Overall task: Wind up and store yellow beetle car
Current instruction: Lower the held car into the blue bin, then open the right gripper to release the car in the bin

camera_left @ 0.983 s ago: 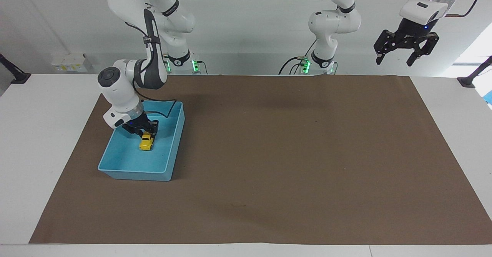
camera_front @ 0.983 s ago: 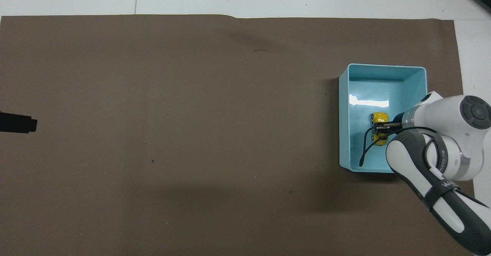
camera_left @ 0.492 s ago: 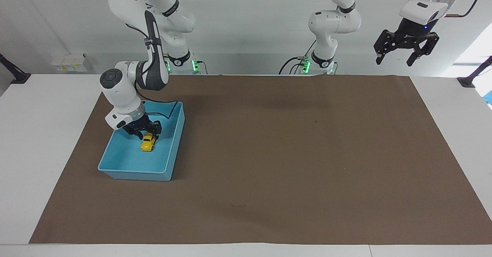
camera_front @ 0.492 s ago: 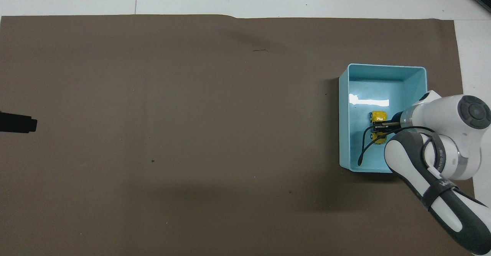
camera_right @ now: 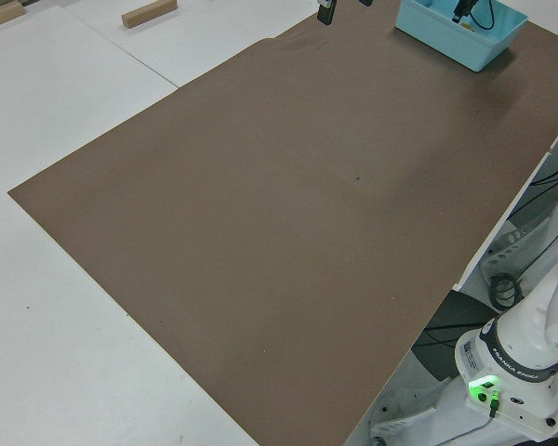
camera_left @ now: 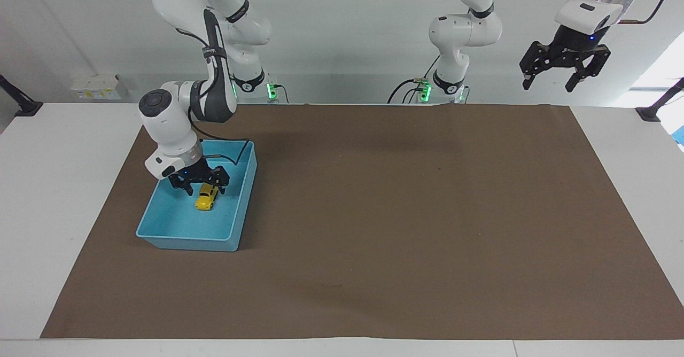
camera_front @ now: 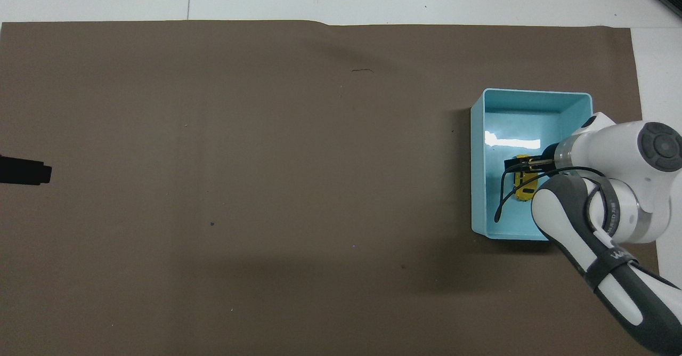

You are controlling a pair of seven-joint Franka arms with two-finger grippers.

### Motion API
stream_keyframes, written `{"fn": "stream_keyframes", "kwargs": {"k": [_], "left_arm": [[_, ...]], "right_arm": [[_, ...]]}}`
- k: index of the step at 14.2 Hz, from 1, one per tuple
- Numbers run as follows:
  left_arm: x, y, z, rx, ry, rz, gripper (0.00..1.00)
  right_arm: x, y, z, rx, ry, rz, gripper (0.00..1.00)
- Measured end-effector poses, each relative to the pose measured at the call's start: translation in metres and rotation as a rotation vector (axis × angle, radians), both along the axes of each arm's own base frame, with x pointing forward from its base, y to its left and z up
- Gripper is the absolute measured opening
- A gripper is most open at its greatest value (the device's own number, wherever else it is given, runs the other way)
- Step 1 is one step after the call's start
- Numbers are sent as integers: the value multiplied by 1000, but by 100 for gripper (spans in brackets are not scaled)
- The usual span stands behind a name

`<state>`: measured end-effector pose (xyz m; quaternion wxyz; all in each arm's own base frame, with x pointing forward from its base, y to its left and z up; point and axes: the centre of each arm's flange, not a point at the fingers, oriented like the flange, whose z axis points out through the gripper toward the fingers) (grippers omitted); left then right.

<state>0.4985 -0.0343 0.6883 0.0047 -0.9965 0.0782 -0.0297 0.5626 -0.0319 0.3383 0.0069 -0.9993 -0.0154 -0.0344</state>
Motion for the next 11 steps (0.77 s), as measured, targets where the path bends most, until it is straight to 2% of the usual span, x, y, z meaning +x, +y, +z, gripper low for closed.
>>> {"fn": "stream_keyframes", "kwargs": {"k": [5,11], "left_arm": [[0,0,0,0,0,0,100],[0,0,0,0,0,0,100]], "right_arm": [[17,-3,50,-13,42,-50,100],[26,16,110,-29,96,-153,100]]}}
